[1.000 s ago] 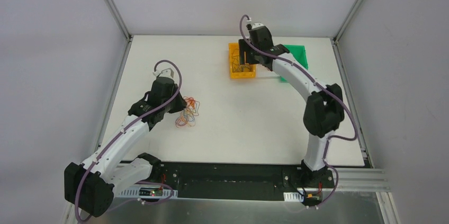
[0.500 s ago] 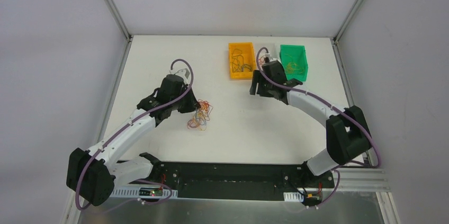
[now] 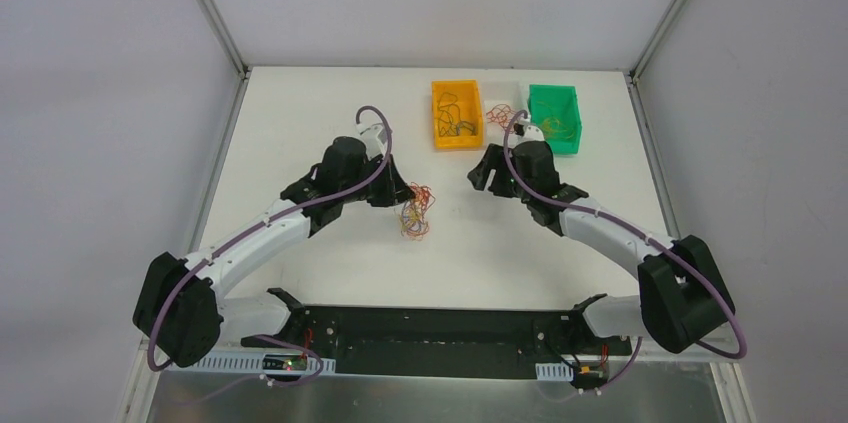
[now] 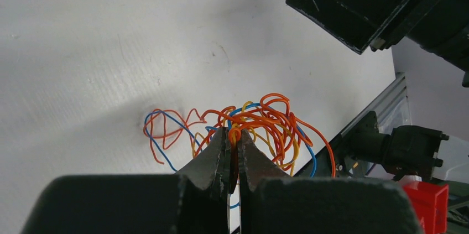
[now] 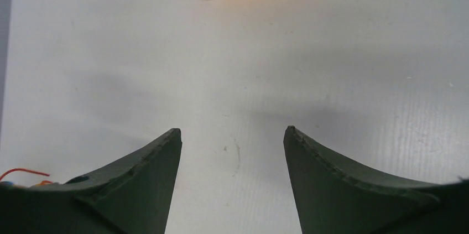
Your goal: Untangle the cables
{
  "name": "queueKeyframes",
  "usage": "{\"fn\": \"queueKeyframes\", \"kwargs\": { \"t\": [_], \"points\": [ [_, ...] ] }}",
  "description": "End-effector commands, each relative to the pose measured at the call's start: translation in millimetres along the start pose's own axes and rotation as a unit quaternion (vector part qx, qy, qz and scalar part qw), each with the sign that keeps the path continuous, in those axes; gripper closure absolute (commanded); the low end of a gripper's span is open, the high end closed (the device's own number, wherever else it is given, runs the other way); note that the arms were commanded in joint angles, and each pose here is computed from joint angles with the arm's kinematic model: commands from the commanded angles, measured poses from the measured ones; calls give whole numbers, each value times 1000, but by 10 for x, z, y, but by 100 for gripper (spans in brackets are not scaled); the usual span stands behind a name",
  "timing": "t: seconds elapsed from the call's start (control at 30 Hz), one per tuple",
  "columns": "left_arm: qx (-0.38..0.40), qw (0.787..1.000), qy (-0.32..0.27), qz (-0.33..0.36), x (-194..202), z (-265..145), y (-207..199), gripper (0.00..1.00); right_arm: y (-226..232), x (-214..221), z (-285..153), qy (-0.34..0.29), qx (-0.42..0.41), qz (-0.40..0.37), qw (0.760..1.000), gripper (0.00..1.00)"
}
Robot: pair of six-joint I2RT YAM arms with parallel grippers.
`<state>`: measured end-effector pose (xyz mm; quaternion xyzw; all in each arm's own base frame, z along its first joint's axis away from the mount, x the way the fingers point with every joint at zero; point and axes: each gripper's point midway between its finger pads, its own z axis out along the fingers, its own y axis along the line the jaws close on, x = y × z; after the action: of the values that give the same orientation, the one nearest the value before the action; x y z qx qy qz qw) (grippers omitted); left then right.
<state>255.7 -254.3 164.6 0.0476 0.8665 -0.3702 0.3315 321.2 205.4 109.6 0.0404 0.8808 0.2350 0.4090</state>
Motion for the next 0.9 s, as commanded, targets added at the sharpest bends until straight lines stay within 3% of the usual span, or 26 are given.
{"fn": "queueKeyframes", "kwargs": {
  "t": [0.0,0.27,0.57,0.87],
  "points": [
    [-21,999,-25,39,-100,62,106,97,438,-125,-78,-15,-103,16,994,29],
    [-9,984,-69,163,-78,247,337,99,895,171,-19,60,-199,-5,978,32],
    [85,974,-100,183,-33,155,35,99,835,135,-3,37,-169,-22,985,32],
    [108,966,-141,190,-88,-22,-73,100,709,95,96,20,-132,-13,991,32]
  ]
}}
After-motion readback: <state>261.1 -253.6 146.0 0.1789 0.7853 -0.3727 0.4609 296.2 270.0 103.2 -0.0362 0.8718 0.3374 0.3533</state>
